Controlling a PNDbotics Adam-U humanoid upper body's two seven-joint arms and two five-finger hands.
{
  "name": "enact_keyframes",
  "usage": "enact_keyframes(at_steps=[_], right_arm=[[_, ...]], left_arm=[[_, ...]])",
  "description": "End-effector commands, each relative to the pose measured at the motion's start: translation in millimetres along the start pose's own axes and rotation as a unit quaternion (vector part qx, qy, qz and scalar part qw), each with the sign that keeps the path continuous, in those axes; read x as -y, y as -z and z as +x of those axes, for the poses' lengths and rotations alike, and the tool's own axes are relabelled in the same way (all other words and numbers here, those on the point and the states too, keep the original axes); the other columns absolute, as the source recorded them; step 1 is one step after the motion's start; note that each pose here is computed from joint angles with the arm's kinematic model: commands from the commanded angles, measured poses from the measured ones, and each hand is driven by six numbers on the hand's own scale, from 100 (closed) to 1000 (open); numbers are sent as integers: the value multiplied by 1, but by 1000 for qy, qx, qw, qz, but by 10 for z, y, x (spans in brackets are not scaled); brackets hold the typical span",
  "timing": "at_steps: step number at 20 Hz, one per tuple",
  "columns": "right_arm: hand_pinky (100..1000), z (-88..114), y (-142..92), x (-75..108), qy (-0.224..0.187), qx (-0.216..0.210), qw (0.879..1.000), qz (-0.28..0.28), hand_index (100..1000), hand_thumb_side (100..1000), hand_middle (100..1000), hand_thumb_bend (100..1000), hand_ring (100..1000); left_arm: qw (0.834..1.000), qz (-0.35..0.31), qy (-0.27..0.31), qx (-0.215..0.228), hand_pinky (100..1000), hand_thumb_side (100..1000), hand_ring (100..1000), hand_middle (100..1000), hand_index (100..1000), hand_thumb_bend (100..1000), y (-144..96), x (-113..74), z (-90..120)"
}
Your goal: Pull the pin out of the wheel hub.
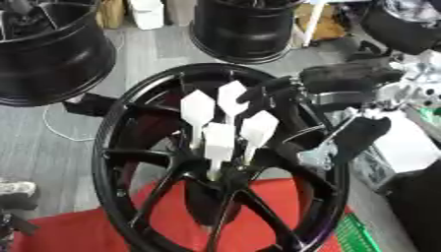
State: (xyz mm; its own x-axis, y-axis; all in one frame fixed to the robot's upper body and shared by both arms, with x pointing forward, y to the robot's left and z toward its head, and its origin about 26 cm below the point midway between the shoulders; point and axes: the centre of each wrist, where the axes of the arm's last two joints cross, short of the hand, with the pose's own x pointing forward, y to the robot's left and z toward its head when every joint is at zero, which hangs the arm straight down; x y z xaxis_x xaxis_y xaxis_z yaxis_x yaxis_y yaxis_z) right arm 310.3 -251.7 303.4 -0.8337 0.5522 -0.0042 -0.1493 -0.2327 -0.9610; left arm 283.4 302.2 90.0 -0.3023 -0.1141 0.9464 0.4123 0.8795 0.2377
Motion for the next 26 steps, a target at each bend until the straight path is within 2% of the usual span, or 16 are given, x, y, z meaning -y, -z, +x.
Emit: enact_keyframes(at_steps=[1,3,8,12,17,18,26], right_arm=[[503,-71,-27,42,-23,-26,999,9,939,570,952,100,464],[490,-112,-10,12,-31,-35,999,16,939,530,892,100,451],[471,-179,36,-49,-41,-44,998,24,939,500,790,100,432],[461,-223,44,-71,-41,-50,998,20,939,476,749,100,427],[461,-250,51,-87,-43,-52,998,16,939,476,749,100,427],[441,-257,49,-83,-43,-54,998,13,938,434,688,100,418],[421,-303,75,-93,-41,-56,998,-5,930,395,653,100,405]], left_arm=[[1000,-5,8,6,651,970,500,644,786,116,20,-16,48],[1000,-6,8,7,651,971,500,643,786,116,22,-15,49],[1000,-6,8,8,652,971,499,640,786,116,29,-13,52],[1000,-7,9,10,652,970,499,639,786,115,34,-12,57],[1000,-7,9,10,652,970,499,639,786,115,35,-12,57],[1000,-7,9,11,652,970,499,638,786,114,36,-11,58],[1000,-9,9,13,653,970,498,638,786,114,45,-8,61]])
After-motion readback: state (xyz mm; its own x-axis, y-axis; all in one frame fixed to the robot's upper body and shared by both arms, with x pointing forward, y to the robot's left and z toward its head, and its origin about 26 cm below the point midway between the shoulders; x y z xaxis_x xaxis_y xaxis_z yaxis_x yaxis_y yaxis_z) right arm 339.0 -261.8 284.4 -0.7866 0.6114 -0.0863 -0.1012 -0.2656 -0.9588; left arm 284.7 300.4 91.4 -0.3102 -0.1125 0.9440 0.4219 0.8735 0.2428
